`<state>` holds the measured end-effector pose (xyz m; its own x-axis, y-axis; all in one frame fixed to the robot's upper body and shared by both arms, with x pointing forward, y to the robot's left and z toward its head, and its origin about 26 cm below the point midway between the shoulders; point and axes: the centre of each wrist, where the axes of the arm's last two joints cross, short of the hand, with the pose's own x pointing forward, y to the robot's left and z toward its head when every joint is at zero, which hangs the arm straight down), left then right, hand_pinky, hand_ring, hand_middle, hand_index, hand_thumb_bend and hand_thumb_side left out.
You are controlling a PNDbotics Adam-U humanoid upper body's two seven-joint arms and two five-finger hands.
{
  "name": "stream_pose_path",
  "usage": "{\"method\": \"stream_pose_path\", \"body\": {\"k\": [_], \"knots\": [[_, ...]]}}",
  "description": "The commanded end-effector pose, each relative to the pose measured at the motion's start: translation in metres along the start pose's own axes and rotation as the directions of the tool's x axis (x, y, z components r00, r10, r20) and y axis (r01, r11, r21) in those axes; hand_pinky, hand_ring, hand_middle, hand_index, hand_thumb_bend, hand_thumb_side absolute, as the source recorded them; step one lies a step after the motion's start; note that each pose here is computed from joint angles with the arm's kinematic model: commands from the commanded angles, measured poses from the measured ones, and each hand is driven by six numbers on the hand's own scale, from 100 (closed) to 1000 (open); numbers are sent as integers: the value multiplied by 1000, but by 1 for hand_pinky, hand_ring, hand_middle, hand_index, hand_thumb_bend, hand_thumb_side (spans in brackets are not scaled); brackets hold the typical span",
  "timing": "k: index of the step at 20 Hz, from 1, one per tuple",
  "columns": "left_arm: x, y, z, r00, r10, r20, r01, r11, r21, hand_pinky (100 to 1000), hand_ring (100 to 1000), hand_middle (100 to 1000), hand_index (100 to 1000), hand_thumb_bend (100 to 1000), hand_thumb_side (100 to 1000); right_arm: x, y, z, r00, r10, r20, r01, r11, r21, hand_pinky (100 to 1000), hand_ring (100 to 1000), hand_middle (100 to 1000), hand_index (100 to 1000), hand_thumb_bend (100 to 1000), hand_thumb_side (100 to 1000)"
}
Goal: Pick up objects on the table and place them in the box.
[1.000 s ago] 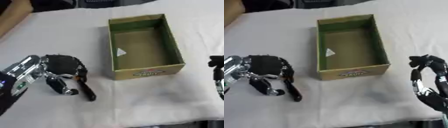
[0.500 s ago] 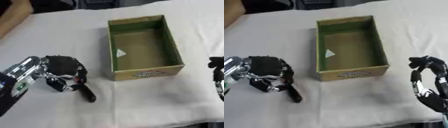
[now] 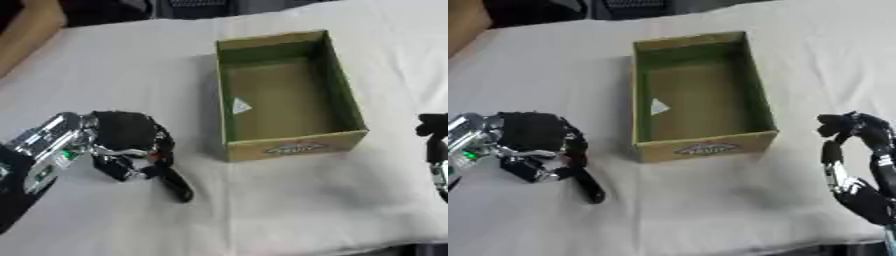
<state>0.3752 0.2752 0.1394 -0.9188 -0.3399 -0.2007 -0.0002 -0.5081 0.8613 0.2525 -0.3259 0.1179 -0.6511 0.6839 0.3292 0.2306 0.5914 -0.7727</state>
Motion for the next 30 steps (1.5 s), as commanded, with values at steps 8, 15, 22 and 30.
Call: {"method": "stream_pose_path", "body": {"k": [8, 15, 22, 30], "knots": [[-3, -4, 6, 1000, -31, 7, 31, 998, -60, 490, 509, 556, 725, 402, 305, 3, -6, -4, 1000, 17, 26, -17, 1000, -6, 420, 560, 570, 780, 100, 752], [-2, -8, 3, 999, -44, -8, 43, 998, -41, 392, 425, 510, 676, 379, 225, 3, -6, -4, 999, 16, 27, -16, 1000, -8, 420, 561, 570, 780, 100, 752], [-3, -18, 1, 1000, -16, -27, 15, 1000, -24, 112, 245, 426, 558, 287, 193, 3, -6, -4, 999, 16, 28, -16, 1000, -8, 420, 561, 570, 780, 100, 751], [-8, -38, 7, 977, 196, -82, -197, 980, -11, 100, 157, 337, 481, 100, 216, 3, -6, -5, 999, 16, 28, -15, 1000, -10, 420, 560, 570, 780, 100, 751]]}}
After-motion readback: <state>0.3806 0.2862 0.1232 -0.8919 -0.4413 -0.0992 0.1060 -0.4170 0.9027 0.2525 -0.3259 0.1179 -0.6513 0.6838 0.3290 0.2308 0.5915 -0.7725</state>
